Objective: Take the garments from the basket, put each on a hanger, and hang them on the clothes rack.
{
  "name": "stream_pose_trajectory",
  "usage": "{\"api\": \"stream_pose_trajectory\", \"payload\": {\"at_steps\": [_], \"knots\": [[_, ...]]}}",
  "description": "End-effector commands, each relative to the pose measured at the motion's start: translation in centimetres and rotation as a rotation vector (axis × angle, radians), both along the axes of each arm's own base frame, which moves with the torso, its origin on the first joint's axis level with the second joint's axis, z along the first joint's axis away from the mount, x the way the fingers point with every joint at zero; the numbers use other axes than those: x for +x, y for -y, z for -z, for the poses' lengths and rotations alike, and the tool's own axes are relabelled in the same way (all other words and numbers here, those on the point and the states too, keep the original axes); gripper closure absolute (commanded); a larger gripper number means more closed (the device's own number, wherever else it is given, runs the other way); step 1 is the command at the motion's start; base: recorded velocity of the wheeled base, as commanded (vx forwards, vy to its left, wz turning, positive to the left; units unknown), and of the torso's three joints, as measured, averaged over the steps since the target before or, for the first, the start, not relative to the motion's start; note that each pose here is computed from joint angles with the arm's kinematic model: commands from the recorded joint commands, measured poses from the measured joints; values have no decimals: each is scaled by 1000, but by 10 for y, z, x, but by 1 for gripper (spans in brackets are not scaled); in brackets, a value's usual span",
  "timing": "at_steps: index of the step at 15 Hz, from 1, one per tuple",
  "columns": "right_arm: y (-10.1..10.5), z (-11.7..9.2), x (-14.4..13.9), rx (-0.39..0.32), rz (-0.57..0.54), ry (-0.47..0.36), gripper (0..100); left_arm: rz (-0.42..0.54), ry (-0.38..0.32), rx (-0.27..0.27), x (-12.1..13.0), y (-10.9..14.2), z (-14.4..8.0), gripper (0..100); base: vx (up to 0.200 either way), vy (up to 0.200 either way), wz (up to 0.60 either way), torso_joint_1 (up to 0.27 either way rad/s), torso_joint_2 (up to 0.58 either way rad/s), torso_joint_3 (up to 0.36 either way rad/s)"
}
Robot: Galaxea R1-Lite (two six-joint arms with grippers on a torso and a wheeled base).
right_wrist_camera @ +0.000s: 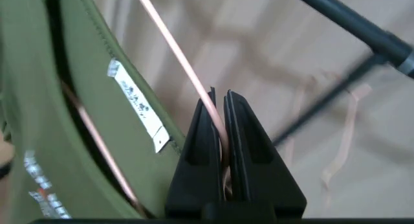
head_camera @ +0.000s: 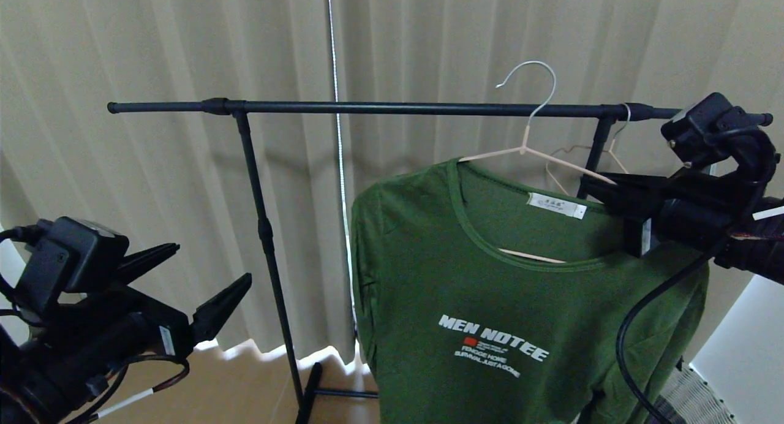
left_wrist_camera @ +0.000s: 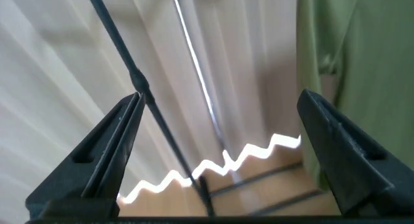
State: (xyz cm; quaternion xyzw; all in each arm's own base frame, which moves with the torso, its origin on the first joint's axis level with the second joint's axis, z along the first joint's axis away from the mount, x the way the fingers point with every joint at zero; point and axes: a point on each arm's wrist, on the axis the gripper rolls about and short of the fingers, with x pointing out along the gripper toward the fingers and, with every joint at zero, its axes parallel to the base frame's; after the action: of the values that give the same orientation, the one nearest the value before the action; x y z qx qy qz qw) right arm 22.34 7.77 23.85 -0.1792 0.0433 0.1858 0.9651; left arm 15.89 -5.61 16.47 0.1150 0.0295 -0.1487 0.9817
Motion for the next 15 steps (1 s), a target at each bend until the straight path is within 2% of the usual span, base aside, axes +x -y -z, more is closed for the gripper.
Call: {"api": "stream_pose_trajectory", "payload": {"at_steps": [1,2,3,7,12,15], "knots": [[5,1,7,-7,35,-12,100,0,7,-36,-1,0,-3,0,0,0,0,0,0,0],[7,1,8,-26,69,-21,100,23,-22,-76,-7,2,1,0,0,0,0,0,0,0],[9,2,7,-48,85,-21,100,42,-13,-77,-10,4,0,0,0,0,0,0,0,0],[16,0,10,-54,115,-13,100,56,69,-114,-6,8,-19,0,0,0,0,0,0,0],[17,2,10,-57,118,-21,100,49,16,-157,13,16,-15,0,0,0,0,0,0,0],[17,3,9,-57,118,-21,100,47,15,-162,15,17,-11,0,0,0,0,0,0,0]]}}
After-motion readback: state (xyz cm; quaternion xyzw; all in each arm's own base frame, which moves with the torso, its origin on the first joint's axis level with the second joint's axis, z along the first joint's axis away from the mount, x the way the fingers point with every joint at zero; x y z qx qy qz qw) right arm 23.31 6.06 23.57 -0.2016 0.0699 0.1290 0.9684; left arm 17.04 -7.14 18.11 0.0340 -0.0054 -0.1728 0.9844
